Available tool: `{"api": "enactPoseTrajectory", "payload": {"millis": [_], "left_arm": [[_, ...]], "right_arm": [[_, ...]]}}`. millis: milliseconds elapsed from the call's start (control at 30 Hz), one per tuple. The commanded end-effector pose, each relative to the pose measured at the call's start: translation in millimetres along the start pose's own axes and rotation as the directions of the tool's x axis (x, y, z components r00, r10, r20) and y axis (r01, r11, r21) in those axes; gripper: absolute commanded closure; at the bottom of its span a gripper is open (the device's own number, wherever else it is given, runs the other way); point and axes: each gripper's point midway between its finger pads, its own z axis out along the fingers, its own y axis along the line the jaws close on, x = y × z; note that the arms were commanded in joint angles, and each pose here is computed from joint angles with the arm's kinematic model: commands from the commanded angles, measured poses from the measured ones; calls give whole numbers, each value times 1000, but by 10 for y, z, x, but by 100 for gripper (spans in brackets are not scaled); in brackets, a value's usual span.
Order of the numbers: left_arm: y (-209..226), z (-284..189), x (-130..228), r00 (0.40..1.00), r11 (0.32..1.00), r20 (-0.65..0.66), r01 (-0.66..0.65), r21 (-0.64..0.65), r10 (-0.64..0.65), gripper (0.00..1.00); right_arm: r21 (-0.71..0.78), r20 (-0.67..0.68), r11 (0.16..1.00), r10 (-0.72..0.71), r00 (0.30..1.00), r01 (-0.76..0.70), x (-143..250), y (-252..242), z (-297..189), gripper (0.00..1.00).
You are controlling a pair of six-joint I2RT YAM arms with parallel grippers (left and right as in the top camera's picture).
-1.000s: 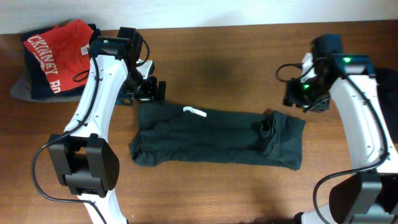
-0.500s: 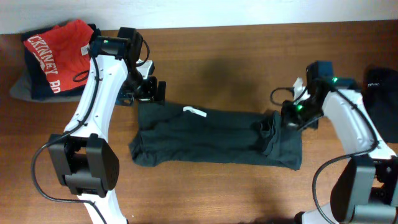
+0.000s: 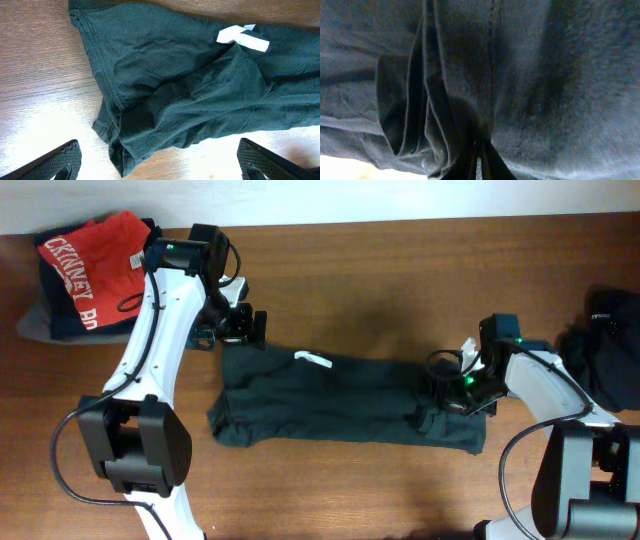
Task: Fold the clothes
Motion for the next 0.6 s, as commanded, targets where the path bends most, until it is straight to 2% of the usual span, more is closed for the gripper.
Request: {"api": "enactPoseTrajectory", "payload": {"millis": [0, 100, 133, 233, 433, 500, 533, 567], "left_arm": [[-14, -14, 6, 1000, 1000, 4, 0, 4, 0, 1], [-14, -14, 6, 1000, 1000, 4, 0, 4, 0, 1], [-14, -14, 6, 1000, 1000, 4, 0, 4, 0, 1], [-14, -14, 5, 1000, 1000, 4, 0, 4, 0, 1], [-14, -14, 6, 1000, 1000, 4, 0, 4, 0, 1], [-14, -14, 6, 1000, 1000, 4, 0, 4, 0, 1], [-13, -14, 6, 1000, 1000, 4, 0, 3, 0, 1], [-14, -14, 6, 1000, 1000, 4, 0, 4, 0, 1]], "right_arm": [[-75, -36, 997, 13, 999, -15, 126, 97, 114, 90], [-117, -45, 993, 13, 999, -18, 171, 147, 157, 91], [-117, -48, 993, 14, 999, -19, 178, 147, 159, 96], [-124, -45, 992, 13, 999, -18, 162, 167, 134, 96], [-155, 29, 988, -14, 999, 19, -112, 380, -323, 93], [-158, 73, 985, -53, 996, 64, -231, 479, -571, 82], [-153, 100, 984, -82, 992, 96, -300, 529, -728, 67], [-138, 119, 984, -92, 989, 108, -356, 543, -863, 46]]}}
